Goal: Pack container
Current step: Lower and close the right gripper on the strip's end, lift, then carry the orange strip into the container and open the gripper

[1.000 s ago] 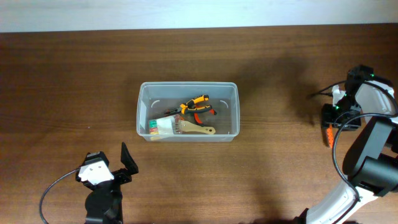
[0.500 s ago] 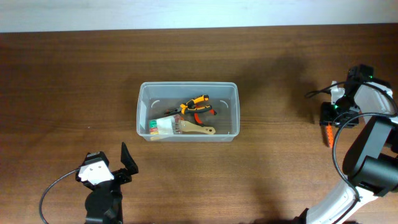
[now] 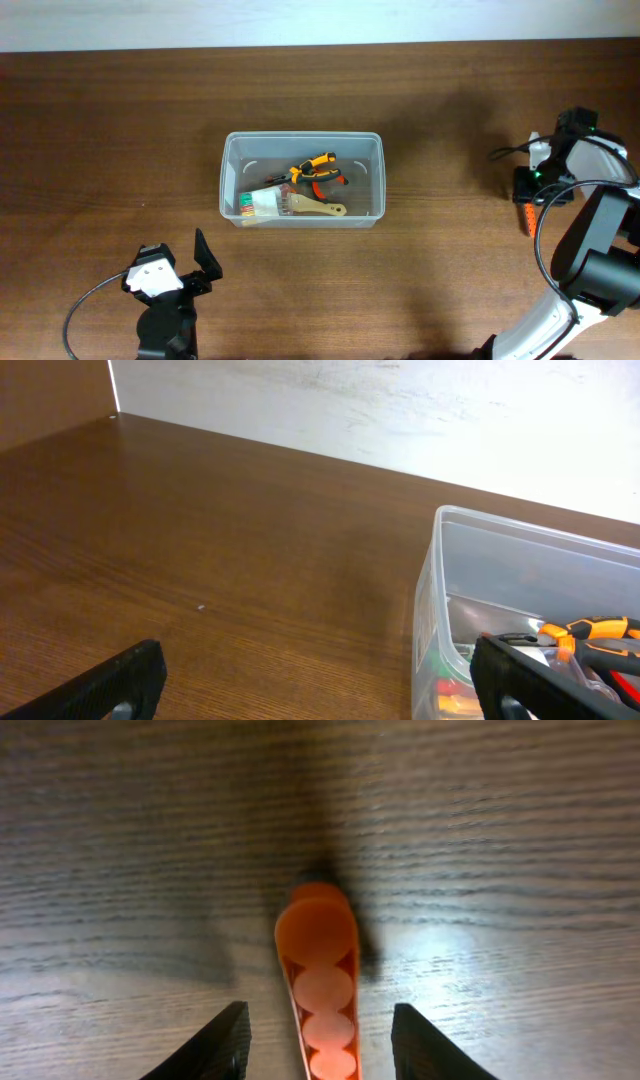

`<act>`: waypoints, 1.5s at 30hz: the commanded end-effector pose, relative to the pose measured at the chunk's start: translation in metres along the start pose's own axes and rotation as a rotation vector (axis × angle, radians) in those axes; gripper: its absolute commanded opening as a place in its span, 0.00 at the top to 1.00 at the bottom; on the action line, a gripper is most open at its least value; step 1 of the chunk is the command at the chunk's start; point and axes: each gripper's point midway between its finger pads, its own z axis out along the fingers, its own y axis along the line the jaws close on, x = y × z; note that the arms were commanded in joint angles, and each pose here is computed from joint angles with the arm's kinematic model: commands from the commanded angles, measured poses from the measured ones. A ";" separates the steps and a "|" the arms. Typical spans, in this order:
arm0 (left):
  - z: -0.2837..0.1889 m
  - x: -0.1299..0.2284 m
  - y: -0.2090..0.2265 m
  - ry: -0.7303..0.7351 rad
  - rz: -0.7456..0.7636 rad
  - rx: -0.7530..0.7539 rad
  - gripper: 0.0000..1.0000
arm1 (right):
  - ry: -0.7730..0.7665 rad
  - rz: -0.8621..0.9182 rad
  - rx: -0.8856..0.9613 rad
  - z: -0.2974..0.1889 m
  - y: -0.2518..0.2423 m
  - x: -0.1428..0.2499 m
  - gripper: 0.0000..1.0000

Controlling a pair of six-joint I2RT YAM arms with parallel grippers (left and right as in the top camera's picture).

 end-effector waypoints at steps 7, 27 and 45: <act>0.000 0.001 0.000 0.000 0.010 0.000 0.01 | 0.019 -0.002 -0.016 0.013 0.005 0.010 0.62; 0.000 0.001 0.000 0.000 0.010 0.000 0.01 | -0.036 0.028 -0.076 -0.020 0.015 -0.019 0.83; 0.000 0.001 0.000 0.000 0.010 0.000 0.01 | -0.334 -0.468 -0.090 -0.171 0.202 -0.104 0.86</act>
